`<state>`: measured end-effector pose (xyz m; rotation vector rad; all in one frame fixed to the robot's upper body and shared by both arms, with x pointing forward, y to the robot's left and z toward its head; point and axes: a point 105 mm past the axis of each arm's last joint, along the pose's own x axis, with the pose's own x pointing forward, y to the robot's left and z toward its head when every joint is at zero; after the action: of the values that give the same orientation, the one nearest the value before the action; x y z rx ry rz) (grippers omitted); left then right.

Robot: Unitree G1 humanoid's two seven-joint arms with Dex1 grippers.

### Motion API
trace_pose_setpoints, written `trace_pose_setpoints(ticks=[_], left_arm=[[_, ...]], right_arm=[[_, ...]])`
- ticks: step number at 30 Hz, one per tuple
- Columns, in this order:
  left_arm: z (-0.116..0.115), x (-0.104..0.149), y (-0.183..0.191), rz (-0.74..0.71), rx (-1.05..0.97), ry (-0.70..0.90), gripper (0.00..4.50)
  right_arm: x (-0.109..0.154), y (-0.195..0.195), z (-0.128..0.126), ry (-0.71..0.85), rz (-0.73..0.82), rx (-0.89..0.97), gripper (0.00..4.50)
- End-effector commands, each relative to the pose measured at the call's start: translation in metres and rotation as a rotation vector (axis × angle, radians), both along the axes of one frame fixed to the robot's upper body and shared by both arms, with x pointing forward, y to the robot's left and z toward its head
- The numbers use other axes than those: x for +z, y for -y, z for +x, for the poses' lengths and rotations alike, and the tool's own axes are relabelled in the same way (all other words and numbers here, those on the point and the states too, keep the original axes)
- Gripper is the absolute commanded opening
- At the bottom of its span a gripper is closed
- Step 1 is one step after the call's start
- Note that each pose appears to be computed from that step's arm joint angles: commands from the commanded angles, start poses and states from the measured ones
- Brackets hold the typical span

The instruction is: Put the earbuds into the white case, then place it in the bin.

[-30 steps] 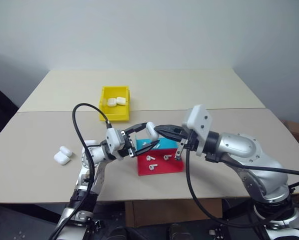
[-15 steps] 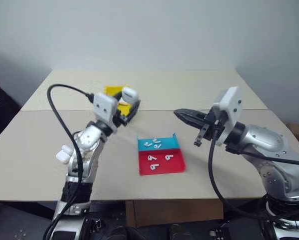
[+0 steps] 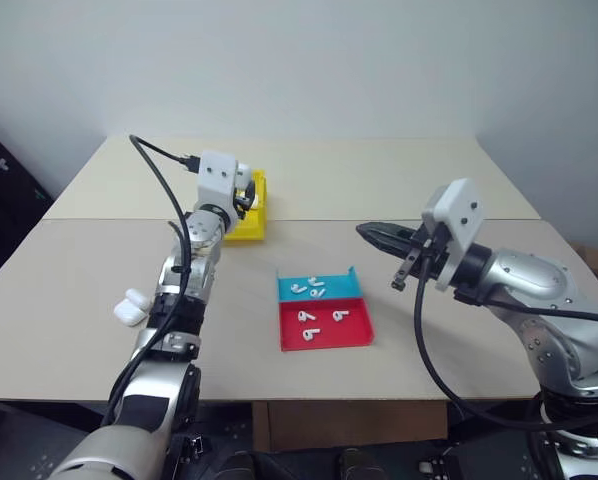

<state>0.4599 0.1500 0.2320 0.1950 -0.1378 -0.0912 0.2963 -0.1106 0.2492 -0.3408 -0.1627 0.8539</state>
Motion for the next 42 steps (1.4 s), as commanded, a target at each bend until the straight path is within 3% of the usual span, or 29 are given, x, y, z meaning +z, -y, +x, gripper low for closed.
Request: trace_pose_setpoints(ticks=[1, 5, 10, 11, 17, 25, 28, 32, 42], left_arm=[[0.011, 0.022, -0.012, -0.067, 0.068, 0.024, 2.83], [0.018, 0.018, -0.006, -0.097, 0.032, -0.006, 2.83], [0.027, -0.009, -0.002, 0.049, 0.076, -0.076, 4.37], [0.028, -0.011, -0.003, 0.047, 0.076, -0.083, 4.45], [0.03, -0.007, 0.001, 0.019, 0.07, -0.05, 4.45], [0.012, 0.029, 0.027, -0.18, -0.223, 0.141, 4.45], [-0.012, 0.026, 0.028, -0.181, -0.44, 0.136, 4.45], [-0.067, 0.009, 0.018, -0.074, -0.665, 0.095, 4.45], [-0.172, -0.018, -0.045, 0.158, -0.786, -0.123, 4.45]], right_arm=[[0.005, 0.002, -0.005, 0.034, -0.02, -0.031, 0.04], [0.001, 0.002, -0.006, 0.027, -0.025, -0.037, 0.04], [-0.006, 0.005, -0.002, 0.006, -0.049, -0.074, 0.0], [-0.006, 0.005, -0.001, 0.004, -0.051, -0.076, 0.0], [-0.01, 0.005, -0.003, 0.001, -0.069, -0.086, 0.0], [-0.013, 0.013, -0.009, 0.009, -0.134, -0.076, 0.0], [-0.018, 0.019, -0.015, 0.026, -0.219, -0.032, 0.0], [-0.025, 0.029, -0.02, 0.045, -0.304, 0.03, 0.0], [-0.035, 0.067, -0.028, 0.079, -0.443, 0.161, 0.0]])
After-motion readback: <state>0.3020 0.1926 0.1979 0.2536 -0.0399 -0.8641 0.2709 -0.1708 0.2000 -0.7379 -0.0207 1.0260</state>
